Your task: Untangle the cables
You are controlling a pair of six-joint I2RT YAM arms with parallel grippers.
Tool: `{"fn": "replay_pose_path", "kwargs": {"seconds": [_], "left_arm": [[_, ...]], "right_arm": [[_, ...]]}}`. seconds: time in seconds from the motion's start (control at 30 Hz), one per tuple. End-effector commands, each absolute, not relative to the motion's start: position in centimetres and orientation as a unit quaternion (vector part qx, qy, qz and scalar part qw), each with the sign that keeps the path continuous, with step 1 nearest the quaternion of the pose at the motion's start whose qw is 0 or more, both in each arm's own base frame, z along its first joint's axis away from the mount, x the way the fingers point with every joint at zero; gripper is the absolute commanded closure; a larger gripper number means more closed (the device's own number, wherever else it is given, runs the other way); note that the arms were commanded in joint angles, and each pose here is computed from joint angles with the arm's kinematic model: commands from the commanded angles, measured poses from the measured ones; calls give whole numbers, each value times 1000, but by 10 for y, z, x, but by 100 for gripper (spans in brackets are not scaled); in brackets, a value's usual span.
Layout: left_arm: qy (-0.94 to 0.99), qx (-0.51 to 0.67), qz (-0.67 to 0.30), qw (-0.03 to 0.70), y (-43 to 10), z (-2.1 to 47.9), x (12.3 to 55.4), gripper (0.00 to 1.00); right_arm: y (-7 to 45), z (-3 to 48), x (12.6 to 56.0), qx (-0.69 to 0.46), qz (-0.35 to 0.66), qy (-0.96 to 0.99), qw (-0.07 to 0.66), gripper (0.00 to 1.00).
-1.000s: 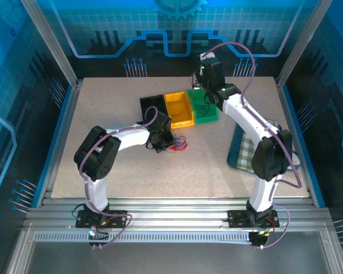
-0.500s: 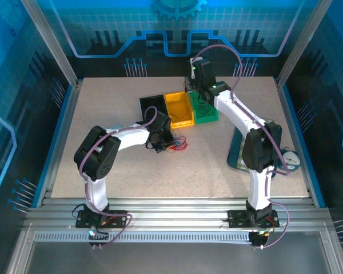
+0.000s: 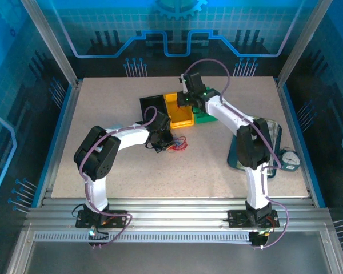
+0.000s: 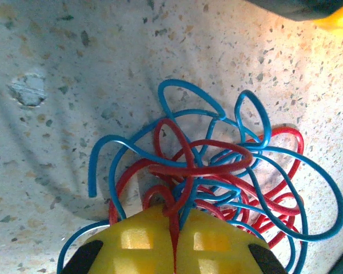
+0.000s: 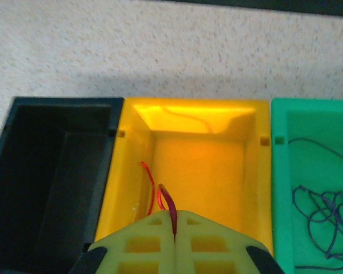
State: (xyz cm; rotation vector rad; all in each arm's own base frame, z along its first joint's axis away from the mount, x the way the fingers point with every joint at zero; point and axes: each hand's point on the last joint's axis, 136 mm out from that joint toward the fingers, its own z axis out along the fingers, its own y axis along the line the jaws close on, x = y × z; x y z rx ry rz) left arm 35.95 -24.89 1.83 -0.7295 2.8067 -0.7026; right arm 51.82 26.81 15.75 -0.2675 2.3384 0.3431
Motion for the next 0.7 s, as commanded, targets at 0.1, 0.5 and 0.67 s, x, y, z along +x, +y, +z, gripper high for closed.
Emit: {"fn": "replay_pose_path", "kwargs": {"seconds": [0.1, 0.5, 0.67], "left_arm": [[949, -269, -163, 26, -218, -20, 328, 100], [949, -265, -165, 32, -220, -13, 333, 100], [950, -264, -165, 33, -220, -12, 334, 100]], "right_arm": [[270, 130, 530, -94, 101, 929, 344, 100], [283, 78, 529, -109, 77, 946, 296, 100], [287, 88, 528, -114, 79, 942, 304, 100]]}}
